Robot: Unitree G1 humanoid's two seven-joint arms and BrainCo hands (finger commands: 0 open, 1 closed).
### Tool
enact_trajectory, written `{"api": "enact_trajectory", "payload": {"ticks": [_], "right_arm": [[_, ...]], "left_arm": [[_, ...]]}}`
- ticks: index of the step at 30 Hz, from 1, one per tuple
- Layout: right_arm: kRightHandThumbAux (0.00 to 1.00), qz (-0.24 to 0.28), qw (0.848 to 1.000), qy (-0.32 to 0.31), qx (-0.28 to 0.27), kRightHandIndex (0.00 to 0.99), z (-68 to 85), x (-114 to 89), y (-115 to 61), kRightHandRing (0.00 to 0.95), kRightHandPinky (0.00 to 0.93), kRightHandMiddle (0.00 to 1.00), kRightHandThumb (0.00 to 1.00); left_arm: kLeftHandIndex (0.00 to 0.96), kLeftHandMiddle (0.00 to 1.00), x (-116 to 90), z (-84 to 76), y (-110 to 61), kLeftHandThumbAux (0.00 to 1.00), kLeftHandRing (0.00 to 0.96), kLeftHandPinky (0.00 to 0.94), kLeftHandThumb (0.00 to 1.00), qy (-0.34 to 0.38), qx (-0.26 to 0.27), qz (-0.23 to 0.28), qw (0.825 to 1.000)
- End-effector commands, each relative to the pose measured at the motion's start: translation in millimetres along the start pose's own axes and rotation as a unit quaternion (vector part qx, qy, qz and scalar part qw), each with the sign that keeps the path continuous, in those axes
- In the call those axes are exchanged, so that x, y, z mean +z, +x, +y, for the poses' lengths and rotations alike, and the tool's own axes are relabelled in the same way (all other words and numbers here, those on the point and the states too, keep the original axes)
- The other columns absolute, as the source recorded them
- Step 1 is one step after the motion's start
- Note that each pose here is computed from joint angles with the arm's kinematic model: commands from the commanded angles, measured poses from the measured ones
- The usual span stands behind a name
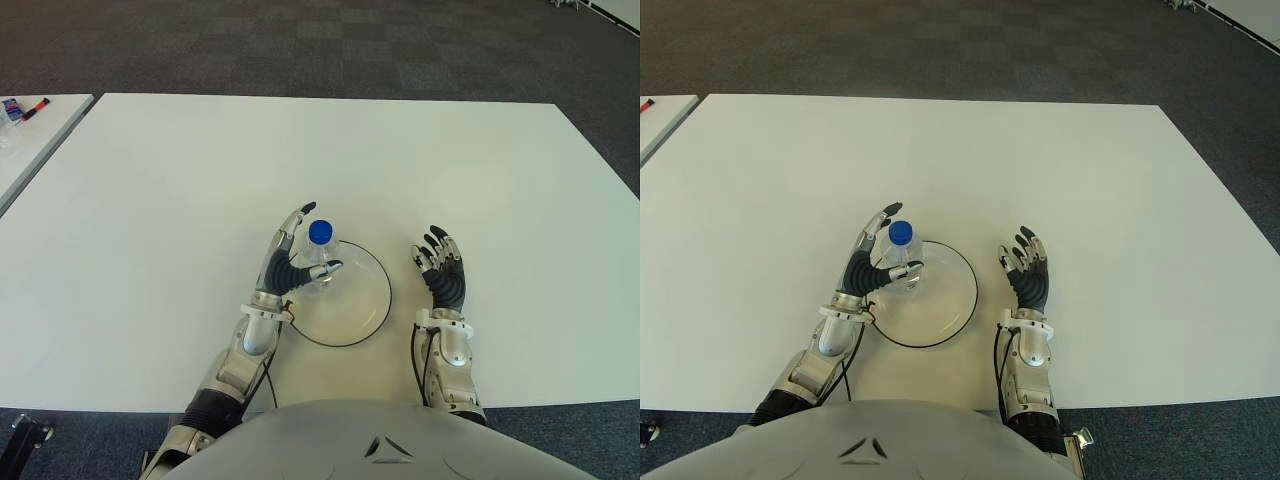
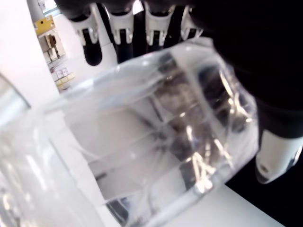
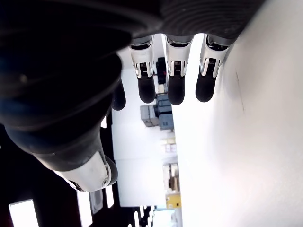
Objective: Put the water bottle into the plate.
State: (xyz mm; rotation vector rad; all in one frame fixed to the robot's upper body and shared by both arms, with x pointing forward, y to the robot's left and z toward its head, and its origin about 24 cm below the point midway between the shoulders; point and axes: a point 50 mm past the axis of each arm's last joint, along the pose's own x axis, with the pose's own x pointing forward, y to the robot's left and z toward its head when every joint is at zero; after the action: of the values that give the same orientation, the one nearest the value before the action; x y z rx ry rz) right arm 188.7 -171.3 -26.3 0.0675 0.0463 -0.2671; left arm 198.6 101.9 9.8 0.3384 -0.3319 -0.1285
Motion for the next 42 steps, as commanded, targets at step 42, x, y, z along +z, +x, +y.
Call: {"api": "enact_trajectory", "payload": {"ticks": [42], "right_arm": [[0.724,0.063,0.998,-0.011,-0.006,0.175,0.9,-22,-9.4,0.123,0.179,0.131,0.513]], "left_arm": [[0.118,0.157,23,14.5,6.0,0.696,0.143,0.162,0.000,-0.042,0.012,-0.042,0.998]]}}
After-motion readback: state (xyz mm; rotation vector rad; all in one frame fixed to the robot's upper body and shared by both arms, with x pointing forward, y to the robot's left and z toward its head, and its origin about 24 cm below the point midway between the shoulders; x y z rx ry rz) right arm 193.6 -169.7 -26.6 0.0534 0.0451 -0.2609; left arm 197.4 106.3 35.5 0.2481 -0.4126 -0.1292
